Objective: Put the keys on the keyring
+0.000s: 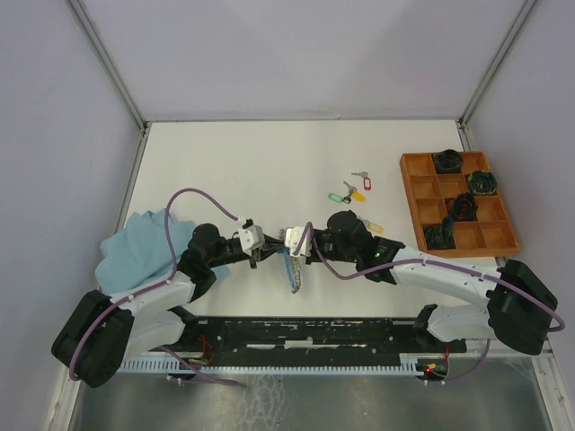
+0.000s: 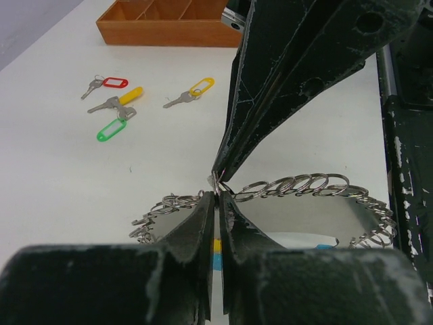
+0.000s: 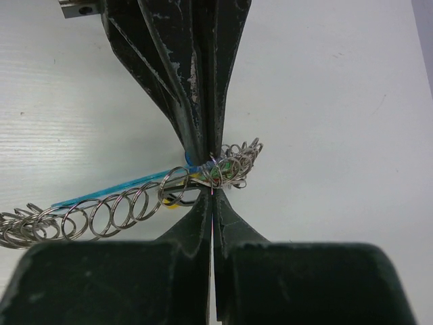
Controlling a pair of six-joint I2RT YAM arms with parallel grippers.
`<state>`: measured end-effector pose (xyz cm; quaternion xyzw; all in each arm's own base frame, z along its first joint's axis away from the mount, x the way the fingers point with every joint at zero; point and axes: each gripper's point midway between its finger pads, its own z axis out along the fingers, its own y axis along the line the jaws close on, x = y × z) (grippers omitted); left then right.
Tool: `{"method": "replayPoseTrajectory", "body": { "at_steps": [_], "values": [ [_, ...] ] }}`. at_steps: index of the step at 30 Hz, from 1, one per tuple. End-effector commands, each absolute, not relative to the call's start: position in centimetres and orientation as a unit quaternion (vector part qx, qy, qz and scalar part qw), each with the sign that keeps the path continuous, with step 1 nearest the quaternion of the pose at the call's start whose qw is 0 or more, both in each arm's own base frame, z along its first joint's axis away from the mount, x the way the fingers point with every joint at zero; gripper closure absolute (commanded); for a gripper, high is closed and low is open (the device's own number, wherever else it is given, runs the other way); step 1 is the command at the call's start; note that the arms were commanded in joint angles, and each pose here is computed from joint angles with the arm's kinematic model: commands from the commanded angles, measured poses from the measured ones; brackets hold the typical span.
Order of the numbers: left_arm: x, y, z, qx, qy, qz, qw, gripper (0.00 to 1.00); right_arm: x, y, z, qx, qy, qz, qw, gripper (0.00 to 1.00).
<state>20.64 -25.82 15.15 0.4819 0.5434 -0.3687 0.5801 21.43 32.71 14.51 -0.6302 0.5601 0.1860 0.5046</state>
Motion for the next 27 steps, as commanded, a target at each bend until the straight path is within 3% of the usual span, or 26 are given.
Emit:
{"method": "replayPoseTrajectory", "body": {
  "at_steps": [1, 16, 27],
  "values": [
    [20.4, -26.6, 17.3, 0.497, 0.5, -0.381, 0.598, 0.84, 21.9, 33.3, 18.2, -0.631, 0.534, 0.177, 0.535, 0.99],
    [20.1, -27.3, 16.3, 0.516, 0.502, -0.399, 0.568, 0.78, 21.6, 34.3, 19.4, -0.661, 0.509, 0.184, 0.52, 0.99],
    [21.4, -27.2, 15.7, 0.489, 0.548, -0.395, 0.553, 0.74, 21.7, 34.4, 19.8, -0.665, 0.501, 0.18, 0.524, 0.99]
  ]
}}
